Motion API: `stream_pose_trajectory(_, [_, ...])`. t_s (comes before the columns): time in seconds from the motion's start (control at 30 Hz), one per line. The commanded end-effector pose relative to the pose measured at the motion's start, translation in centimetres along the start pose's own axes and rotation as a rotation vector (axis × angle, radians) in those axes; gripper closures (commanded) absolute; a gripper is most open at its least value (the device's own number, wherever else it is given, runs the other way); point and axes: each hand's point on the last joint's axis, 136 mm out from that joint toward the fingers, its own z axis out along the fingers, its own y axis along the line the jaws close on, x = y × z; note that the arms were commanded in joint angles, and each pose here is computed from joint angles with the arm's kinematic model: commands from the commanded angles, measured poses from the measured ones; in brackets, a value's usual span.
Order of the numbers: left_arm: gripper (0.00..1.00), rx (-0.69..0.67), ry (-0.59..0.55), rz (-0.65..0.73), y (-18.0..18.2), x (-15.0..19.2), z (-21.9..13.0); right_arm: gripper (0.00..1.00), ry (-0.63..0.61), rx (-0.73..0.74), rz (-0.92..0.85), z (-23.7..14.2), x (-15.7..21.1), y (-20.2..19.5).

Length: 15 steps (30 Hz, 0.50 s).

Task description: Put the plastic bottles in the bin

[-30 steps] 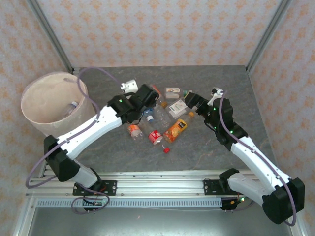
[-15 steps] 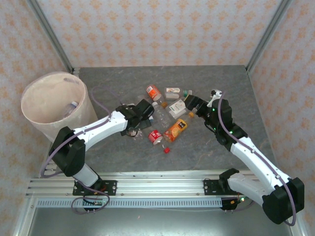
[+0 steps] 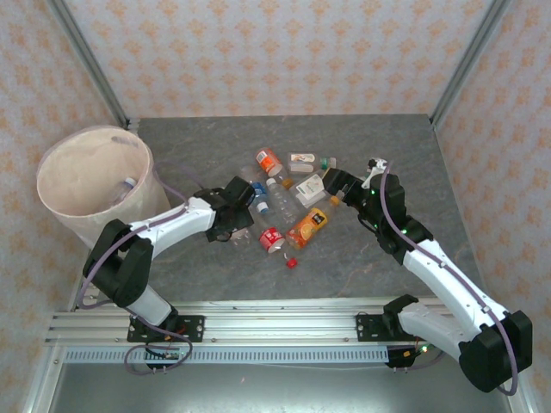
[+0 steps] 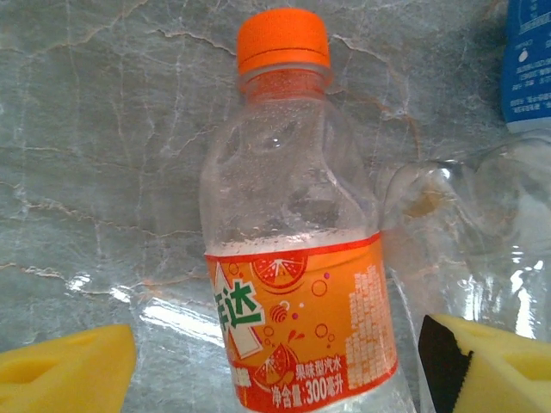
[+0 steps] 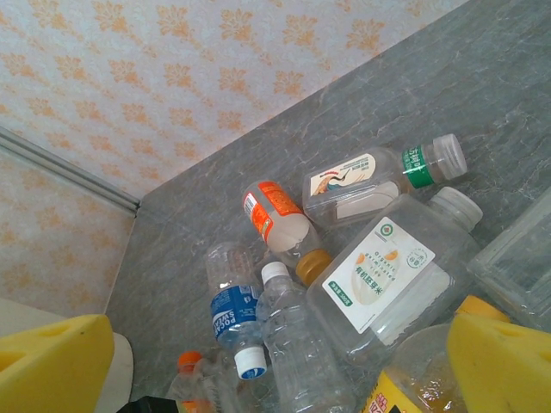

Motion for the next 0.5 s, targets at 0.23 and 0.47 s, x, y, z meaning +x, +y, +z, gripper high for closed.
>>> stream_pose_trajectory(0.23, [0.2,0.0,0.0,-0.04,0.9,0.0,3.4,0.01,0.006,0.002,-0.013,-0.3,0.1,0.0])
stream_pose_trajectory(0.47, [0.22,0.04,0.039,-0.042,0.6,1.1,5.3,0.01,0.008,0.002,-0.012,-0.3,0.2,0.0])
